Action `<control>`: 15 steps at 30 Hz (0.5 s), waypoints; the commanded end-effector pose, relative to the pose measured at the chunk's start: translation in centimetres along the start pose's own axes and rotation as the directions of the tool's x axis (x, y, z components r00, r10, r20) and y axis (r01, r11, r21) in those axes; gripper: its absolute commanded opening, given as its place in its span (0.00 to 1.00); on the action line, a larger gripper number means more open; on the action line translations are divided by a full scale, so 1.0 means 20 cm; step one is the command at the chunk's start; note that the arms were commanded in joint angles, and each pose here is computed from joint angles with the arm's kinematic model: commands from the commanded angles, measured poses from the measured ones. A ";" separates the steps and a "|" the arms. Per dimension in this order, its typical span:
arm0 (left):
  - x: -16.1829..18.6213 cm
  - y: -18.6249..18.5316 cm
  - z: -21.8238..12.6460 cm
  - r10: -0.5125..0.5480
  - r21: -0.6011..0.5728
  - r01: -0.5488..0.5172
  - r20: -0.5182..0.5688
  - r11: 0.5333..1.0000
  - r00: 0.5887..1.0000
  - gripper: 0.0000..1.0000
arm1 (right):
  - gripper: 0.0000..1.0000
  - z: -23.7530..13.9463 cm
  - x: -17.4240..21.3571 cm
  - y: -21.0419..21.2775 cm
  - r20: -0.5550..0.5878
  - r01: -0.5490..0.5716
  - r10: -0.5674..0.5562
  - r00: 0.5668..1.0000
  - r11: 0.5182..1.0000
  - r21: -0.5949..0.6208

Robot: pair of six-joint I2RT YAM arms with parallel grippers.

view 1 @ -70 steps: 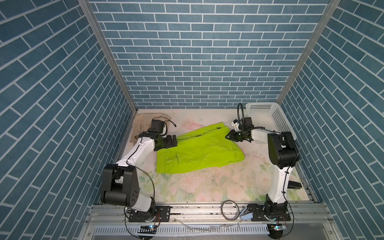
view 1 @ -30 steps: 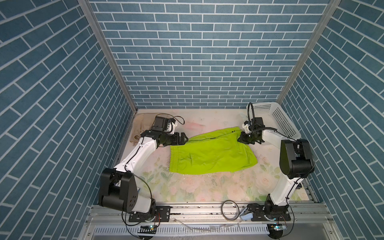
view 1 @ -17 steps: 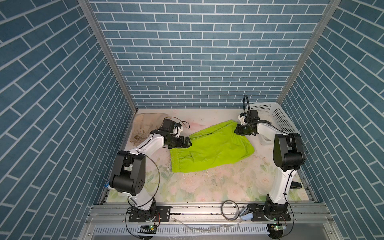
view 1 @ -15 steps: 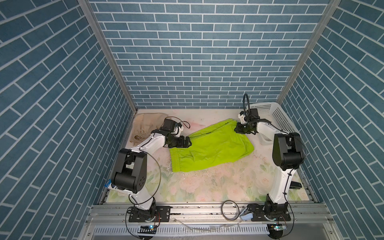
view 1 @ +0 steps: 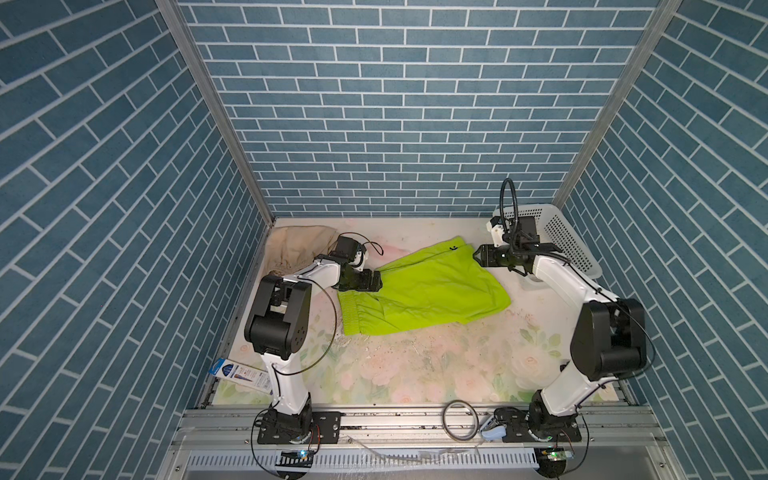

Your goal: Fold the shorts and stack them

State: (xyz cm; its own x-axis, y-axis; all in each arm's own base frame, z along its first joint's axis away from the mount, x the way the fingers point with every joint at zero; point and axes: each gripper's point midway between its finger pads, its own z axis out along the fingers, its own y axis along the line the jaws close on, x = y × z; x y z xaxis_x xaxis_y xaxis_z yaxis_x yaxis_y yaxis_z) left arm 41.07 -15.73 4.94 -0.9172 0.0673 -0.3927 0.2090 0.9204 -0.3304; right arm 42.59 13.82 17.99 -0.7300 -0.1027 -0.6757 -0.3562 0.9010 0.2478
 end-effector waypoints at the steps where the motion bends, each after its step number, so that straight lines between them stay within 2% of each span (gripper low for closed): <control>1: -0.12 -0.02 -0.24 -0.005 -0.066 0.011 0.089 0.998 0.996 1.00 | 0.59 -0.10 0.03 0.21 0.029 0.175 -0.173 0.984 0.984 -0.045; 4: -0.15 0.03 -0.53 -0.043 -0.193 0.071 0.144 0.979 0.989 1.00 | 0.60 -0.15 0.06 0.49 0.066 0.293 -0.287 0.956 0.948 -0.126; 7: -0.13 0.06 -0.81 -0.082 -0.266 0.136 0.203 0.954 0.976 1.00 | 0.61 -0.14 0.14 0.81 0.102 0.429 -0.416 0.903 0.876 -0.220; 9: -0.08 0.10 -0.95 -0.128 -0.254 0.189 0.238 0.948 0.963 1.00 | 0.61 -0.10 0.22 1.02 0.120 0.514 -0.502 0.857 0.810 -0.283; 13: 0.05 0.22 -1.15 -0.257 -0.187 0.317 0.287 0.930 0.923 1.00 | 0.62 -0.01 0.45 1.40 0.141 0.679 -0.682 0.718 0.641 -0.358; 15: 0.14 0.30 -1.21 -0.296 -0.206 0.364 0.297 0.908 0.908 1.00 | 0.63 0.03 0.55 1.54 0.147 0.728 -0.741 0.655 0.567 -0.386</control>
State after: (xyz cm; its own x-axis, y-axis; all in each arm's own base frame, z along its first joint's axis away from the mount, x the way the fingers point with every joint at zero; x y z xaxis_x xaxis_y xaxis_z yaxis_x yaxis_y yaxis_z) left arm 35.25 -2.29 26.47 -0.7016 -0.2683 -0.6602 -0.1152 0.9569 -0.2665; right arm 25.15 38.15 18.57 -0.2803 -0.6069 -0.7437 -0.9233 0.3824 0.0360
